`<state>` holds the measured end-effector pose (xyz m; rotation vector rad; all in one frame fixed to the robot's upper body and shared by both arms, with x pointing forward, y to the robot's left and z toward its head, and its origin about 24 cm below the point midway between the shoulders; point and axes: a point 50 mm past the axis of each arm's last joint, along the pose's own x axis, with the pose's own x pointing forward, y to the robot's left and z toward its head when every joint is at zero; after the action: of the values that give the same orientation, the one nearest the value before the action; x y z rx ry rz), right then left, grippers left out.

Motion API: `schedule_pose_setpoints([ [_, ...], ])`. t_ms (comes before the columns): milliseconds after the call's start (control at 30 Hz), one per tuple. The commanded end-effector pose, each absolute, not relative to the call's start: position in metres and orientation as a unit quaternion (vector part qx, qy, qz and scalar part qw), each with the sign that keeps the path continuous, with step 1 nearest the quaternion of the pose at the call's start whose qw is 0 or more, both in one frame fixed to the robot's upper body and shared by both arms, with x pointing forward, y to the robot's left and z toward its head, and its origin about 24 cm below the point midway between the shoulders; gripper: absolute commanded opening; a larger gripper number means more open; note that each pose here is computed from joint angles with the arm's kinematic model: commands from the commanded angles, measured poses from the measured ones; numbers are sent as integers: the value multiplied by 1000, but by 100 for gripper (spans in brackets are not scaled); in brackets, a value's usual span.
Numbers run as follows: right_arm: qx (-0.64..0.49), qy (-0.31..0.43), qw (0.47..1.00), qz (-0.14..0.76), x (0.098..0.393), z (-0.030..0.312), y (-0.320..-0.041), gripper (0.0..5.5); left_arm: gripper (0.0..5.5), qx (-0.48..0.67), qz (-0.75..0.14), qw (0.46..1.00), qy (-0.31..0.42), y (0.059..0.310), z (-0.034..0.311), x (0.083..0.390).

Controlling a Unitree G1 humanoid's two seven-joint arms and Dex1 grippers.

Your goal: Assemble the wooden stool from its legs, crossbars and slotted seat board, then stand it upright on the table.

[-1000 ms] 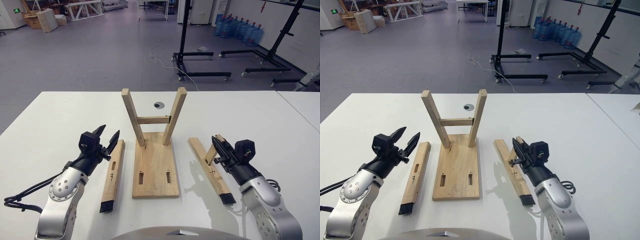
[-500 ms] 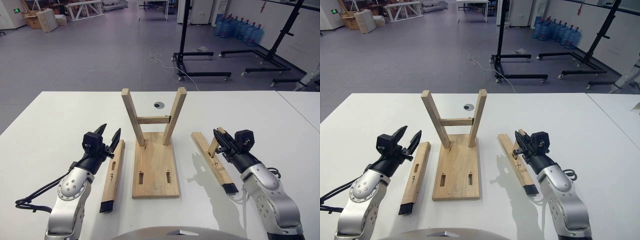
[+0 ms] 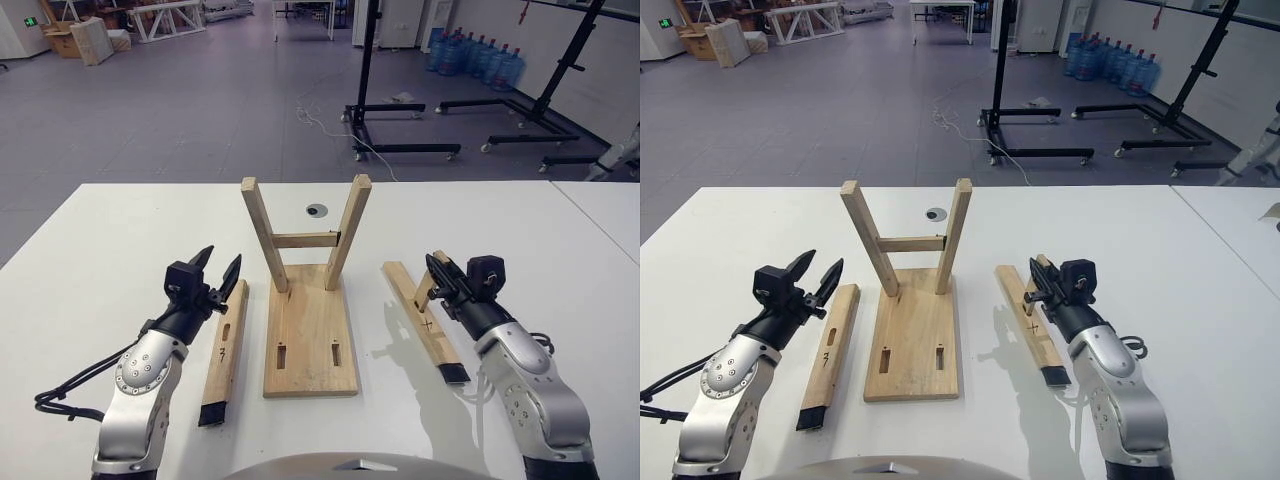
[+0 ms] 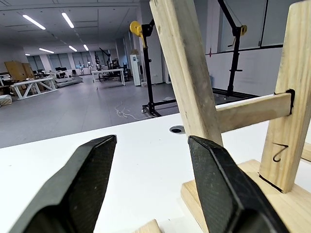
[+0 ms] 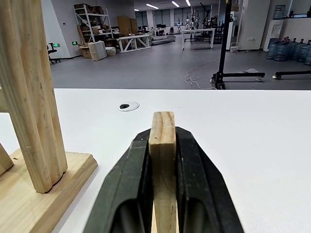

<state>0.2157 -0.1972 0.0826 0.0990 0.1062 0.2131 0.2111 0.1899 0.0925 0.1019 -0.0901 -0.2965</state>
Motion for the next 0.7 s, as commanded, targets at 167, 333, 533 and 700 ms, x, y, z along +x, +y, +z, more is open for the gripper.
schedule_pose_setpoints([
  [167,47,84,990,104,215,72,-196,131,270,61,-155,985,-38,194,93,214],
  [333,47,58,992,99,220,82,-198,213,270,65,-153,985,-40,197,94,215],
  [533,60,29,993,97,226,94,-198,296,270,65,-146,986,-45,197,96,216],
  [700,65,-3,992,104,239,111,-196,320,270,61,-137,988,-44,198,95,215],
])
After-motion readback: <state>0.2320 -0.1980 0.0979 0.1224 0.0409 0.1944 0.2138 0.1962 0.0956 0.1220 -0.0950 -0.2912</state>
